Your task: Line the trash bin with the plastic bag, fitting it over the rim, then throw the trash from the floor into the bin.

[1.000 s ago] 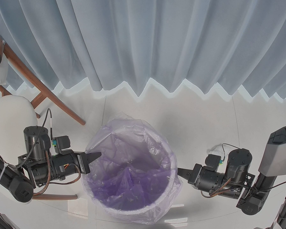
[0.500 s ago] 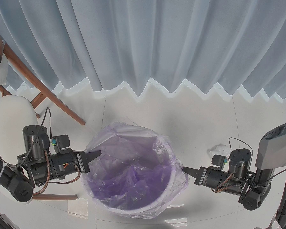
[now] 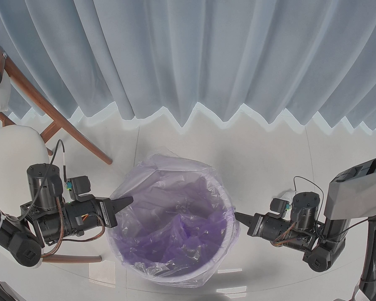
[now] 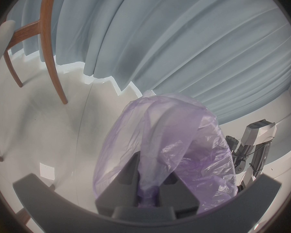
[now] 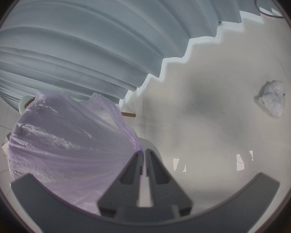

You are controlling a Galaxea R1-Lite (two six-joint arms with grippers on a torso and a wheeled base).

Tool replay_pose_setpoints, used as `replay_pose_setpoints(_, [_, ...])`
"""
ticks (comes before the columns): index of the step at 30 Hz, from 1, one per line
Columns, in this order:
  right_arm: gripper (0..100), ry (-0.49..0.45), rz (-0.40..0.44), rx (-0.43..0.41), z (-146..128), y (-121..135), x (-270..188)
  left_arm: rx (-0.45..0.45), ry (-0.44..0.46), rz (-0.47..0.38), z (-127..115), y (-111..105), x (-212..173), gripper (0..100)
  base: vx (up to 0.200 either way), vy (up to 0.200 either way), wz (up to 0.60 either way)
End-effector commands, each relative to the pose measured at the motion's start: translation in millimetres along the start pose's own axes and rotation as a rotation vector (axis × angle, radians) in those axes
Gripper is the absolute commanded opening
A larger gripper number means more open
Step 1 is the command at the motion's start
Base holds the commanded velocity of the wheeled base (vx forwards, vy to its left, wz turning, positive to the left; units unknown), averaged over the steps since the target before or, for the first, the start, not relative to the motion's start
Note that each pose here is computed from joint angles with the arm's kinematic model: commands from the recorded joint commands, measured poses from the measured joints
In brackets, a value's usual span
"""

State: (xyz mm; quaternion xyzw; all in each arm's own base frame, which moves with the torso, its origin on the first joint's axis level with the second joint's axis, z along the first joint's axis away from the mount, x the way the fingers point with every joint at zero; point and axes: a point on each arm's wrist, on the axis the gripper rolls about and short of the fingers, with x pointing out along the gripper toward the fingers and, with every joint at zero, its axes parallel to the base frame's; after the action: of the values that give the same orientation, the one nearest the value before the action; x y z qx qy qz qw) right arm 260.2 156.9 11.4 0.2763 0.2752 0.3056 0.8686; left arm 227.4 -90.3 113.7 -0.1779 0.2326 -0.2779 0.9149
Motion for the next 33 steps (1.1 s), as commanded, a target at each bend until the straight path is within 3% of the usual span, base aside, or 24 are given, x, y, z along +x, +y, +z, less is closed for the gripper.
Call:
replay_pose_setpoints(1, [100, -0.045, 0.035, -0.01, 9, 7, 1, 0.001, 0.004, -0.004, -1, -1, 0, 0, 0.0, 0.0, 0.0])
replay_pose_setpoints(9, [100, -0.142, 0.031, 0.07, 35, 7, -17, 0.004, -0.004, 0.021, 0, 1, 4, 0, 0.0, 0.0, 0.0])
replay_pose_setpoints(14, [100, -0.246, -0.036, 0.108, 60, -12, -42, 0.001, -0.052, 0.176, 4, 8, 26, 0, 0.0, 0.0, 0.0])
replay_pose_setpoints(22, [100, -0.417, -0.078, 0.09, 95, -19, -81, 0.027, -0.069, 0.226, 3, -2, 65, 0, 0.0, 0.0, 0.0])
replay_pose_setpoints(28, [100, -0.434, -0.078, 0.083, 93, -10, -100, 0.039, -0.049, 0.282, -11, 3, 104, 0, 0.0, 0.0, 0.0])
replay_pose_setpoints(33, [100, -0.429, -0.087, 0.07, 87, -5, -111, 0.043, -0.109, 0.34, -26, 21, 145, 0, 0.0, 0.0, 0.0])
